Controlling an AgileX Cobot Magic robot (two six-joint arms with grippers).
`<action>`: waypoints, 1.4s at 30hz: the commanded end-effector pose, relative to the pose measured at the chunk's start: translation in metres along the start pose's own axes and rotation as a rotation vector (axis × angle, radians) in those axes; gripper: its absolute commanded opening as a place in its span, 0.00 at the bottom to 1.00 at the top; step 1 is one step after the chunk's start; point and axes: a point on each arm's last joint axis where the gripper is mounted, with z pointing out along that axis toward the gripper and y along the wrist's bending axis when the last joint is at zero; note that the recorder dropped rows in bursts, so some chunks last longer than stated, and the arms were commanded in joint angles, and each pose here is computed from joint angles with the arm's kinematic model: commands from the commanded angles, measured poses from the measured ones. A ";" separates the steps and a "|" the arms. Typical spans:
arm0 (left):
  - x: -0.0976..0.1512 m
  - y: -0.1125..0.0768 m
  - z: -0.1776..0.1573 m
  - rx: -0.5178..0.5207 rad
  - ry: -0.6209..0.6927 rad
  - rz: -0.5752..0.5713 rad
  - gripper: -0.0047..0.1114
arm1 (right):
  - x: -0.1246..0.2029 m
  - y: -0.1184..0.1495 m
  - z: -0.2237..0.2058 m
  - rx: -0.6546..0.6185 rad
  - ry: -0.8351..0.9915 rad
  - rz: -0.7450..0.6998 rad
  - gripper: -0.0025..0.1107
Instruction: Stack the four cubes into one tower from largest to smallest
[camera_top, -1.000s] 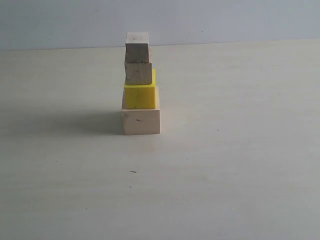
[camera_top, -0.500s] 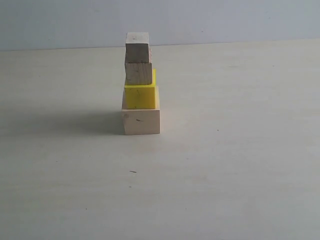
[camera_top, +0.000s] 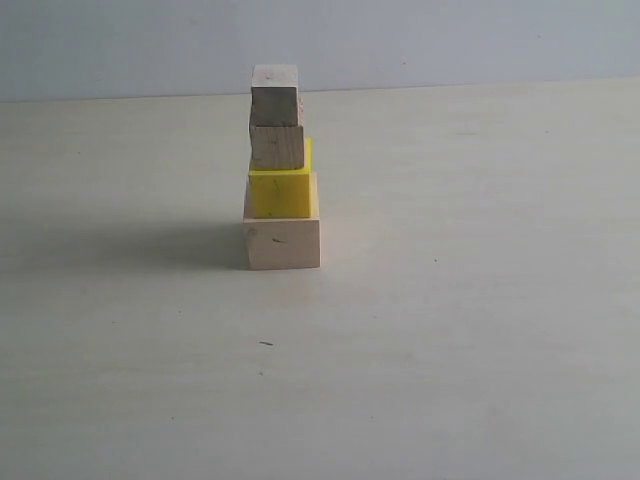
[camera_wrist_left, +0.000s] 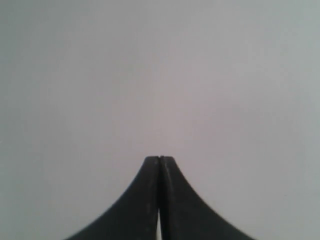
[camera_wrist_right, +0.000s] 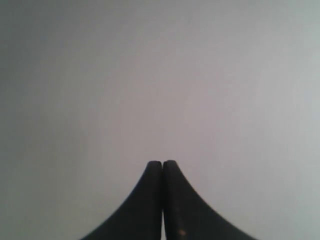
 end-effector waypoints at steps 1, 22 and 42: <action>0.015 0.002 -0.011 -0.011 0.011 -0.015 0.04 | 0.006 0.004 -0.002 -0.033 0.087 0.089 0.02; 0.028 0.002 -0.017 -0.015 0.026 -0.010 0.04 | 0.013 0.011 -0.003 -0.089 0.183 0.330 0.02; 0.025 0.005 -0.028 -0.169 -0.004 -0.154 0.04 | 0.013 0.011 -0.003 -0.089 0.183 0.330 0.02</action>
